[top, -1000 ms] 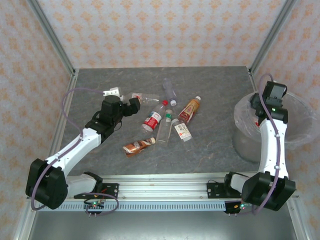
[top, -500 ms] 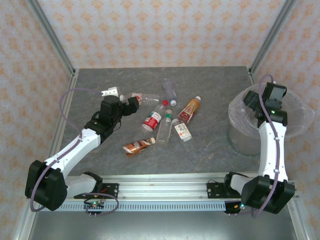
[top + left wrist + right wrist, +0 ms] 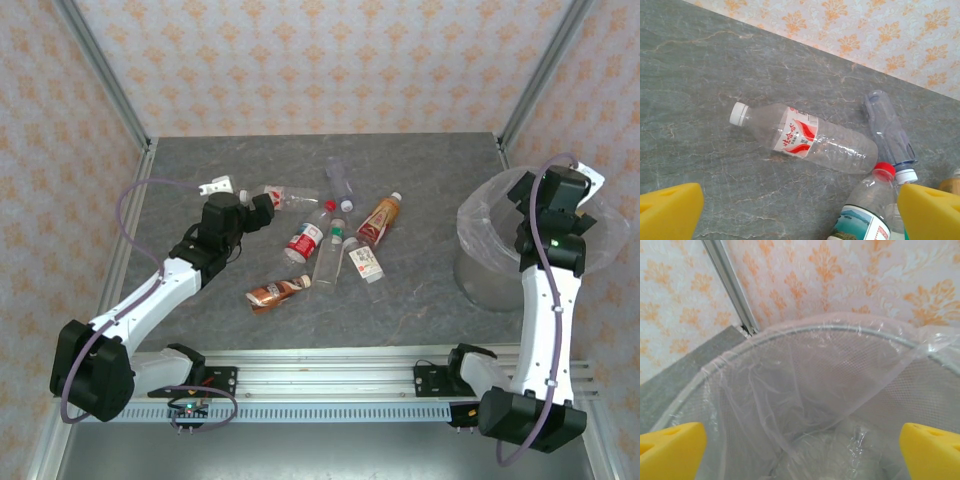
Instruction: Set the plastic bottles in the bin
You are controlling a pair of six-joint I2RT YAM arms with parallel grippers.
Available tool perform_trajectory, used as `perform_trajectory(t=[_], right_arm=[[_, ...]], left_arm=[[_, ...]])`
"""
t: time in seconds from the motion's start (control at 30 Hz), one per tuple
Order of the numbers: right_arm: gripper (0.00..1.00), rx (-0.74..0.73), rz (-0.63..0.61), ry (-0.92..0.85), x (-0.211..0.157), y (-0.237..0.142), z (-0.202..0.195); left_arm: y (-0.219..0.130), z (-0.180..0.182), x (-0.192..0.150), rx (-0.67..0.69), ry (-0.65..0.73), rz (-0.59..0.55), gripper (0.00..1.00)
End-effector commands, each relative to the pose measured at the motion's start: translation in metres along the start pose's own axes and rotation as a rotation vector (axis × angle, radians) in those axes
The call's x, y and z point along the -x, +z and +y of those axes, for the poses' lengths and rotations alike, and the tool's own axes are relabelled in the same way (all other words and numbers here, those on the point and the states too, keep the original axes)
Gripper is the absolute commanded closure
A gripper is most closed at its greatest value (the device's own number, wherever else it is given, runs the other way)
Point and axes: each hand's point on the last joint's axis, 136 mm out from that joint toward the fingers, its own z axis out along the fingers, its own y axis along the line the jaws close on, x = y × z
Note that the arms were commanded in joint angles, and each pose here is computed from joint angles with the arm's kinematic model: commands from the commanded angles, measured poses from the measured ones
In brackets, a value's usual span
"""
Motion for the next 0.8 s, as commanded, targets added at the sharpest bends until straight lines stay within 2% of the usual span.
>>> perform_trajectory(t=[0.0, 0.07, 0.23, 0.4, 0.6, 0.77], right_arm=[[0.01, 0.003, -0.052, 0.031, 0.018, -0.021, 0.003], [0.01, 0.084, -0.05, 0.019, 0.021, -0.028, 0.022], [0.01, 0.407, -0.006, 0.027, 0.022, -0.045, 0.081], [0.01, 0.63, 0.017, -0.016, 0.015, -0.064, 0.13], [0.01, 0.764, 0.096, -0.183, -0.018, -0.078, 0.176], [0.01, 0.811, 0.114, -0.369, -0.055, -0.089, 0.215]], left_arm=[[-0.004, 0.014, 0.006, 0.054, -0.015, -0.035, 0.0], [-0.004, 0.017, 0.006, 0.069, -0.02, -0.042, 0.0], [-0.005, 0.022, 0.005, 0.084, -0.031, -0.056, 0.0], [-0.006, 0.028, 0.003, 0.112, -0.04, -0.057, 0.0], [-0.011, 0.036, 0.002, 0.144, -0.035, -0.065, 0.0], [-0.013, 0.037, 0.0, 0.138, -0.036, -0.063, 0.0]])
